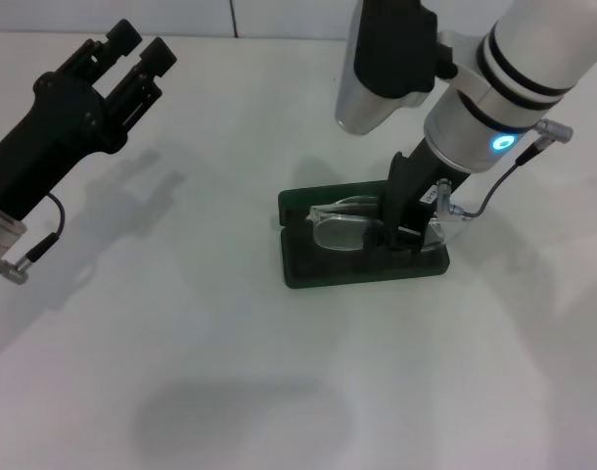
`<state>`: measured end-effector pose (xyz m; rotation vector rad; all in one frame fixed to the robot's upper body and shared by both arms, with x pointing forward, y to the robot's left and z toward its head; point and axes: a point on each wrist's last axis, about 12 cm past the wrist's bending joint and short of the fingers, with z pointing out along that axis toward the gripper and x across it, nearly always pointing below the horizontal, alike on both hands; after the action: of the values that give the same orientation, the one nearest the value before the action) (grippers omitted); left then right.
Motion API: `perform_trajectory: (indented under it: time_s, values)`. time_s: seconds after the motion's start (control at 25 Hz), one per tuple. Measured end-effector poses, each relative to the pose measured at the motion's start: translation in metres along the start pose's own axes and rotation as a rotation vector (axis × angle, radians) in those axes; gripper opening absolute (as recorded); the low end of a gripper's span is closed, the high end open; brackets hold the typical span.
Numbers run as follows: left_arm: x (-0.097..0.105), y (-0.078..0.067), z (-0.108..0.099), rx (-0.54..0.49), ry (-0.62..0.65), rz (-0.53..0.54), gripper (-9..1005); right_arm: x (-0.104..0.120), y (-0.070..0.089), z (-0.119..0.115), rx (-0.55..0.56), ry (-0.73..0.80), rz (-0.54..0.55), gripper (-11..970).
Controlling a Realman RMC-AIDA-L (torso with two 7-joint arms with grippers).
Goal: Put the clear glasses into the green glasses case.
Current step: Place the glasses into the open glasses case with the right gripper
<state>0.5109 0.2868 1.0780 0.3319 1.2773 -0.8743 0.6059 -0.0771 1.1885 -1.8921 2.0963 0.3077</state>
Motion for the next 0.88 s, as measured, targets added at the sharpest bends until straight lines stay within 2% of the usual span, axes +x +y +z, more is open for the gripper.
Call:
perform_trajectory:
  time_s: [0.88]
  values:
    - [0.002, -0.002, 0.001, 0.002, 0.003, -0.004, 576, -0.005, 0.009, 0.020, 0.040, 0.057, -0.067, 139]
